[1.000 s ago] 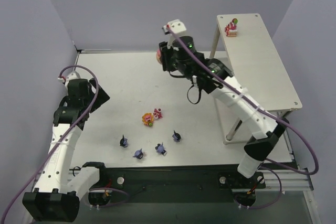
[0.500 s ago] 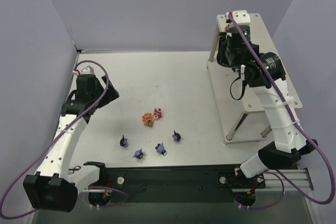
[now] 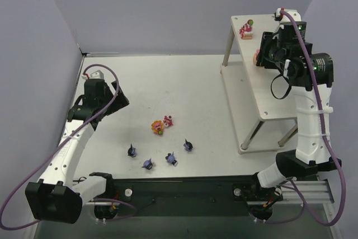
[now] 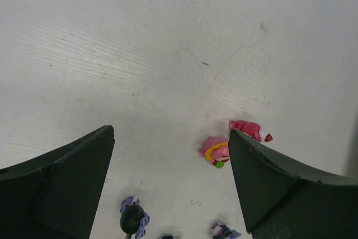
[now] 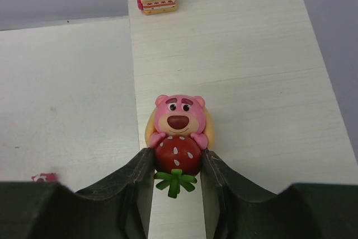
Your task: Place and organize the plastic toys onto the shelf
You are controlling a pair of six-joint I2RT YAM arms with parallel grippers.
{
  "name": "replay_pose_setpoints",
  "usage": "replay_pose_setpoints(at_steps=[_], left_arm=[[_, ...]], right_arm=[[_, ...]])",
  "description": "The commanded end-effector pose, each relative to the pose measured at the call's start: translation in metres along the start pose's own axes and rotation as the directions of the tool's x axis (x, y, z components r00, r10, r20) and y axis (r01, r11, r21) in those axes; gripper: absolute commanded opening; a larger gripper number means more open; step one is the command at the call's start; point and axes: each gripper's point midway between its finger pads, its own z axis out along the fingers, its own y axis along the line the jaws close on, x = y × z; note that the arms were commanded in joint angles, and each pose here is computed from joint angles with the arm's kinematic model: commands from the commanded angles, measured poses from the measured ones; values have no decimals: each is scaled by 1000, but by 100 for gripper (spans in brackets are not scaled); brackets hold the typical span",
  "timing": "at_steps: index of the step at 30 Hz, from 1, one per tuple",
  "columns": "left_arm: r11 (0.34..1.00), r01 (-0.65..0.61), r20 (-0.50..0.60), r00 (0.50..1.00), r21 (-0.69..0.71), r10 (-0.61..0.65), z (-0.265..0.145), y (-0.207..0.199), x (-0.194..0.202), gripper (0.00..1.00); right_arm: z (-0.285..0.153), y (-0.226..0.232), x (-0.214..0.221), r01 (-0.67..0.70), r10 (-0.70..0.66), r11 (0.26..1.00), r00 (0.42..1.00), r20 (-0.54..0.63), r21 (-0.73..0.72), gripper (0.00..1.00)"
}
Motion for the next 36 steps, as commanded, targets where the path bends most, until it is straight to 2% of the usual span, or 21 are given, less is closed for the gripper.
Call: replay_pose_setpoints(at_steps=[1, 6, 13, 27, 36], left_arm=[[999, -20, 33, 999, 46, 18, 1, -12, -9, 93], [998, -26, 25, 999, 54, 25, 3, -15, -7, 93], [998, -30, 18, 999, 55, 29, 4, -15, -3, 93], [998, -38, 8, 999, 46, 38, 7, -12, 1, 93], [998, -43, 5, 999, 42, 43, 8, -12, 1, 93]], right_arm=[[-3, 19, 8, 49, -57, 986, 997, -47, -161, 0], [4, 23, -1, 46, -54, 978, 998, -34, -203, 0], [23, 10, -9, 28, -35, 987, 998, -42, -158, 0], [55, -1, -14, 115, -119, 986, 992, -30, -124, 0], [72, -7, -9, 112, -118, 987, 992, -48, -111, 6]])
